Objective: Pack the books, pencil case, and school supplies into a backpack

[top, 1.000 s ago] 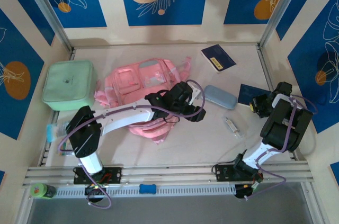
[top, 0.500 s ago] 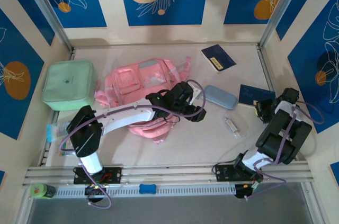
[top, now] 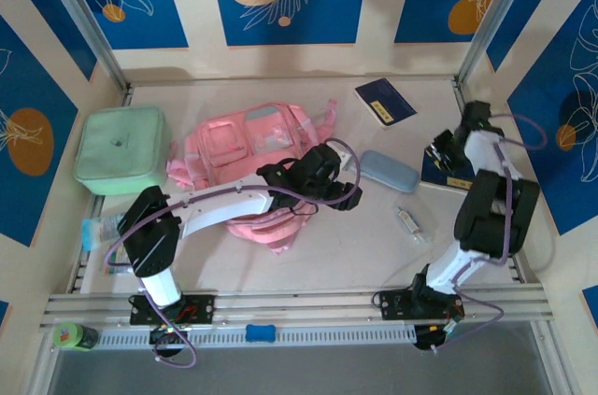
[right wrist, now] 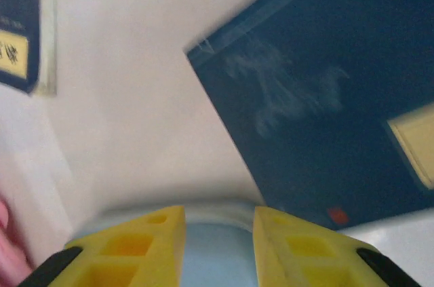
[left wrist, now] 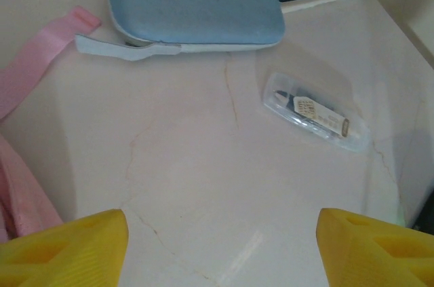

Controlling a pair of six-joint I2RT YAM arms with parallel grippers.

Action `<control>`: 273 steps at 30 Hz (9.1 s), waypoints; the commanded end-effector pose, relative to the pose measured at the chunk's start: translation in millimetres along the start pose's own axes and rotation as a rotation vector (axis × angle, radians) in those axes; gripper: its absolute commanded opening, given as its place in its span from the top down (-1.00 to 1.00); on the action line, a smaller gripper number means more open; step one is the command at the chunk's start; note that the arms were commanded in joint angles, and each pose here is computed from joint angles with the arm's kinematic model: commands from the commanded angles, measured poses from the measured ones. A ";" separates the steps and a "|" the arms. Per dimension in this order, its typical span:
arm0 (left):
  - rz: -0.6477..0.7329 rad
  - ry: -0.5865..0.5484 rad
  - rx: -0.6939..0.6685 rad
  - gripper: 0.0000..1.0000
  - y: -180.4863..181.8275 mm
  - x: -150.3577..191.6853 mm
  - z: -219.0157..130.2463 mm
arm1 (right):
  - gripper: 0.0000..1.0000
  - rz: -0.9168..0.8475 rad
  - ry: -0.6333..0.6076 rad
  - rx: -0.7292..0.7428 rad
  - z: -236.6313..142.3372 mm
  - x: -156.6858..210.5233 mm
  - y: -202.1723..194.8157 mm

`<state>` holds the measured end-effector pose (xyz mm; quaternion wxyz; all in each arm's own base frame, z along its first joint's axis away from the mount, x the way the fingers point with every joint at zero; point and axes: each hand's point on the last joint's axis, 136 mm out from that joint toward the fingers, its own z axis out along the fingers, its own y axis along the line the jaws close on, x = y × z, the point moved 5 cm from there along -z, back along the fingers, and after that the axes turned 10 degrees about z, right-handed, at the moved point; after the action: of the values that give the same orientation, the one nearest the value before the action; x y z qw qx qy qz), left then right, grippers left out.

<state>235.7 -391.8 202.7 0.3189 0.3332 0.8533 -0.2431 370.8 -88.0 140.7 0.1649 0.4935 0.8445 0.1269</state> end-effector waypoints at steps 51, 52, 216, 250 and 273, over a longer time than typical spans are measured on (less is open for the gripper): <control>-0.161 -0.054 0.098 -0.48 -10.8 -7.3 36.9 | -0.51 0.325 -0.058 0.298 -37.3 -21.1 -139.9; -0.160 -0.049 0.099 -0.48 -11.2 -6.8 39.2 | -0.56 0.345 -0.068 0.316 -36.9 -24.3 -146.1; -0.492 -0.225 0.151 -0.58 82.5 -78.2 -32.1 | 1.00 -0.236 0.337 -0.604 -141.7 97.2 70.4; -0.624 -0.577 0.438 0.45 102.1 -73.1 -105.8 | 1.00 -0.553 0.672 -0.903 -148.2 217.9 108.3; -0.626 -0.567 0.387 1.00 103.1 -75.5 -103.5 | -0.37 -0.614 0.892 -1.064 -173.5 247.7 109.4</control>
<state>313.2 -292.3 291.4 0.3536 0.0182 0.7351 -0.5782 286.9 169.2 280.2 0.0496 0.0303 0.7743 0.6301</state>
